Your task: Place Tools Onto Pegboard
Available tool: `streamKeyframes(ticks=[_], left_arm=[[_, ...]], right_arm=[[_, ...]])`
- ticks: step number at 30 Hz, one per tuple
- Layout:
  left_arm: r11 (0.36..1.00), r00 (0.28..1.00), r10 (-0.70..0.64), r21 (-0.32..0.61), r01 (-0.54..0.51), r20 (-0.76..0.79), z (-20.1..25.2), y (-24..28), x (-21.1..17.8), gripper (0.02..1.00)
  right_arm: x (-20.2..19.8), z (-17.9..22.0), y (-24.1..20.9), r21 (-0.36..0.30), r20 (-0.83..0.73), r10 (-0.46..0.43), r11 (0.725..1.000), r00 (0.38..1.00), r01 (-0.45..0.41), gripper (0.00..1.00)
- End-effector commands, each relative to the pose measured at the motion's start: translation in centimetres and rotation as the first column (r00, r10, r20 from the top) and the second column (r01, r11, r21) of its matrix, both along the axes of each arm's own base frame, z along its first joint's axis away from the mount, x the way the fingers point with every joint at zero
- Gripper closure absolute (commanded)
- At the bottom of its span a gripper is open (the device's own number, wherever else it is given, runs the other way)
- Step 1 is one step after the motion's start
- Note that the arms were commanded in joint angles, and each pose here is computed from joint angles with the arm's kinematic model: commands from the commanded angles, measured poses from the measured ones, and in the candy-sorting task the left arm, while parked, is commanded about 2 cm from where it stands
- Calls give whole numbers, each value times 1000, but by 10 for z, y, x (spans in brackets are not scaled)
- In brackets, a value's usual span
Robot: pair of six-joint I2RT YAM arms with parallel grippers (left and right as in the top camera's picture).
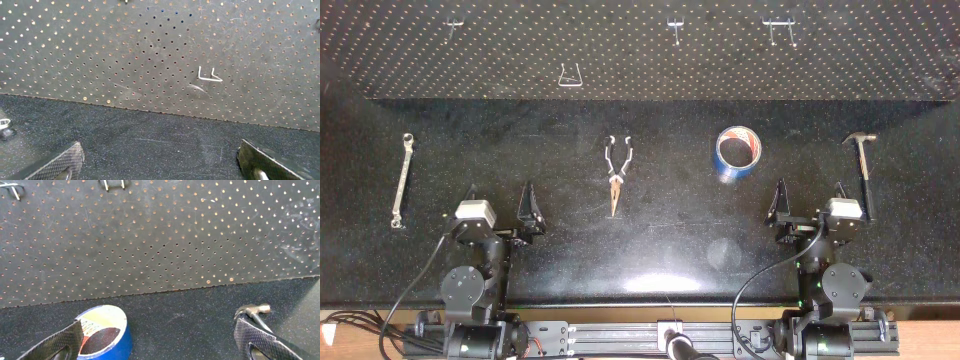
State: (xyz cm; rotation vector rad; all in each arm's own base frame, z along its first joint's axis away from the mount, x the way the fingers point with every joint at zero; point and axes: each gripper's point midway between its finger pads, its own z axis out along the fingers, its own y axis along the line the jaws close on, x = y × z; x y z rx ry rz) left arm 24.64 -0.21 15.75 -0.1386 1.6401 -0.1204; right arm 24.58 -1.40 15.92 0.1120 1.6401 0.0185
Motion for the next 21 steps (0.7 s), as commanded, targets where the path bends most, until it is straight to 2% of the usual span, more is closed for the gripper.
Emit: streamKeyframes(ticks=[1, 6, 7, 8, 9, 10, 11, 12, 13, 15, 16, 18, 20, 21], left_arm=[[999, 999, 37, 21, -37, 5, 0, 7, -1, 23], [999, 1000, -12, 38, 12, -12, 1, -1, -1, 20], [1000, 996, -18, -3, 18, -93, 7, 1, -6, 18], [999, 975, 16, -31, -23, -222, 13, 9, -16, 20], [995, 922, 70, -34, -89, -380, 26, 21, -30, 20], [985, 786, 158, 40, -167, -598, 46, 41, -53, 23], [973, 689, 221, 114, -199, -690, 69, 57, -61, 23], [940, 559, 337, 240, -242, -758, 100, 84, -68, 23], [898, 466, 436, 337, -284, -770, 119, 107, -67, 23], [842, 388, 535, 436, -317, -751, 143, 136, -35, 23], [840, 363, 537, 446, -309, -761, 138, 140, -27, 23], [874, 332, 478, 401, -276, -813, 119, 136, -15, 23], [916, 300, 361, 275, -293, -883, 95, 139, -7, 23], [923, 264, 335, 259, -285, -904, 84, 152, -8, 23]], right_arm=[[0, -3, 2, 12, 1, 8, 1000, 1000, -8, 9], [0, -3, 2, 12, 1, 8, 1000, 1000, -8, 9], [0, -3, 2, 12, 1, 8, 1000, 1000, -8, 9], [0, -3, 2, 12, 1, 8, 1000, 1000, -8, 9], [0, -2, 2, 12, 1, 8, 1000, 1000, -8, 9], [0, -3, 2, 12, 1, 8, 1000, 1000, -8, 9], [0, -2, 2, 12, 1, 8, 1000, 1000, -8, 12], [0, -3, 2, 12, 1, 8, 1000, 1000, -8, 9], [0, -3, 2, 12, 1, 8, 1000, 1000, -8, 9], [0, -3, 2, 12, 1, 8, 1000, 1000, -8, 9], [0, -3, 2, 12, 1, 8, 1000, 1000, -8, 9], [0, -2, 2, 12, 1, 8, 1000, 1000, -8, 9], [0, -3, 2, 12, 1, 8, 1000, 1000, -8, 9], [0, -3, 2, 12, 1, 8, 1000, 1000, -8, 9]])
